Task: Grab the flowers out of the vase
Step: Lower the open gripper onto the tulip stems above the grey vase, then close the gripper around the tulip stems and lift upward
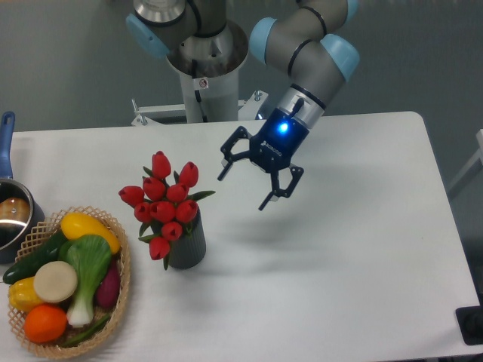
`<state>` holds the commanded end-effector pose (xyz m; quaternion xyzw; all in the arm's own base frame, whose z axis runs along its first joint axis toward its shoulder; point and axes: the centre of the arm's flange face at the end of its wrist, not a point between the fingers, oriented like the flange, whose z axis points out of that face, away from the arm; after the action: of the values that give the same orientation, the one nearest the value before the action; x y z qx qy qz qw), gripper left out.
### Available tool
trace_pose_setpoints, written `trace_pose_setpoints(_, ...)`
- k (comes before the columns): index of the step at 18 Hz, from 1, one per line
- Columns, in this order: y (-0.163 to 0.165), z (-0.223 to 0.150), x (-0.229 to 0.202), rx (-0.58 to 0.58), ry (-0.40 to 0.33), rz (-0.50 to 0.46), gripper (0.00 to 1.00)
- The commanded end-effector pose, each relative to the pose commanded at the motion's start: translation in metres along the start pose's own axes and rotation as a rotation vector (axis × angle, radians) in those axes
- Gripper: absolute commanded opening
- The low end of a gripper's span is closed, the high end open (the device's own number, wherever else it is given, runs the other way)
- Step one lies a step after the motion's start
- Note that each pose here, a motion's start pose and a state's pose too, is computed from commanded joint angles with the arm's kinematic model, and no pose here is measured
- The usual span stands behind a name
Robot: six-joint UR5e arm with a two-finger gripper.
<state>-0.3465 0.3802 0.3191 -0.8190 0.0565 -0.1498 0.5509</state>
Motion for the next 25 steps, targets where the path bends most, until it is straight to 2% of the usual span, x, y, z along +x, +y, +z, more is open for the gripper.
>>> trace_pose_setpoints(12,-0.013,0.062,0.015,-0.016,0.130,0.041,1.00)
trace_pose_setpoints(13,-0.014,0.064,0.017,-0.017,0.136,0.043,0.98)
trace_pose_setpoints(15,-0.015,0.066,0.019,-0.017,0.140,0.046,0.73)
trace_pose_setpoints(17,-0.018,0.066,0.017,-0.016,0.139,0.052,0.35)
trace_pose_setpoints(19,-0.023,0.067,0.007,-0.015,0.134,0.066,0.05)
trace_pose_setpoints(21,-0.029,0.065,0.001,-0.013,0.128,0.068,0.00)
trace_pose_setpoints(25,-0.029,0.062,-0.001,-0.012,0.121,0.061,0.00)
